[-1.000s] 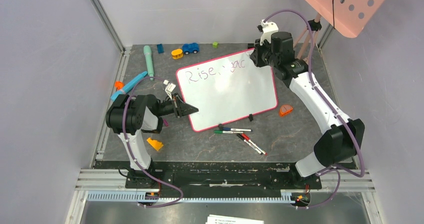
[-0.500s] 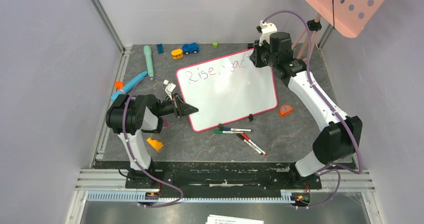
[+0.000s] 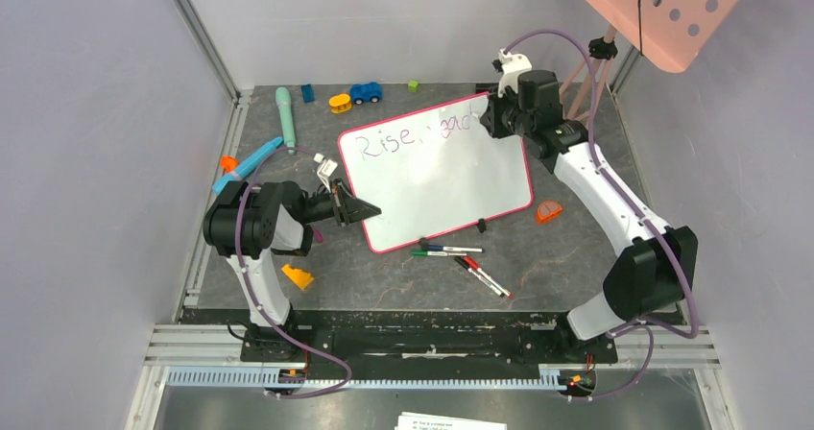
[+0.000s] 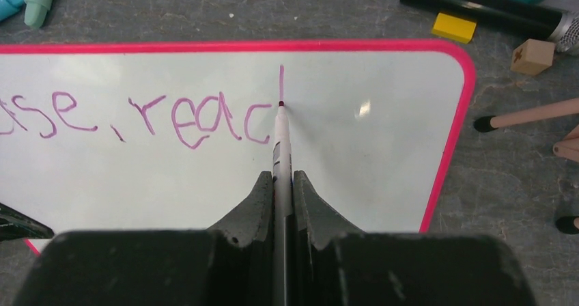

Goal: Write a sentence on the whiteboard

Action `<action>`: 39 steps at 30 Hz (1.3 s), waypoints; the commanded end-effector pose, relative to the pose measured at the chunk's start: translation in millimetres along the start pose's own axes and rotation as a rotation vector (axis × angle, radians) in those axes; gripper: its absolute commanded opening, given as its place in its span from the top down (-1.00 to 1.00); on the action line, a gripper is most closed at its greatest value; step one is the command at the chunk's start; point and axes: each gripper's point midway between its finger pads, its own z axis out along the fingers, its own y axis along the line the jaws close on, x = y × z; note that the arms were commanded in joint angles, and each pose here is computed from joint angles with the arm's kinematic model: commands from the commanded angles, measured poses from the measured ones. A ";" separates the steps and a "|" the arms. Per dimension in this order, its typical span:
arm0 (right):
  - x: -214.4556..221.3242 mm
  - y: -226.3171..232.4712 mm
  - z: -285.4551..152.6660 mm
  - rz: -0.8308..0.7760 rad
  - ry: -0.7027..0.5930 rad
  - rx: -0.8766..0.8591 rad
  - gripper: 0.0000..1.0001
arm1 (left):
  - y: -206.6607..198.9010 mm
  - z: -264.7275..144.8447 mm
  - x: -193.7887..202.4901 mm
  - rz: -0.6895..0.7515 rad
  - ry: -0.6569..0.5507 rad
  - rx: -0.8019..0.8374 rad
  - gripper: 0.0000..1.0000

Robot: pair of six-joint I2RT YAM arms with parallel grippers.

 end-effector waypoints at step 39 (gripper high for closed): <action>-5.3 -4.7 3.6 -0.006 -0.010 0.011 1.00 | -13.6 1.8 11.4 0.136 0.051 0.085 0.94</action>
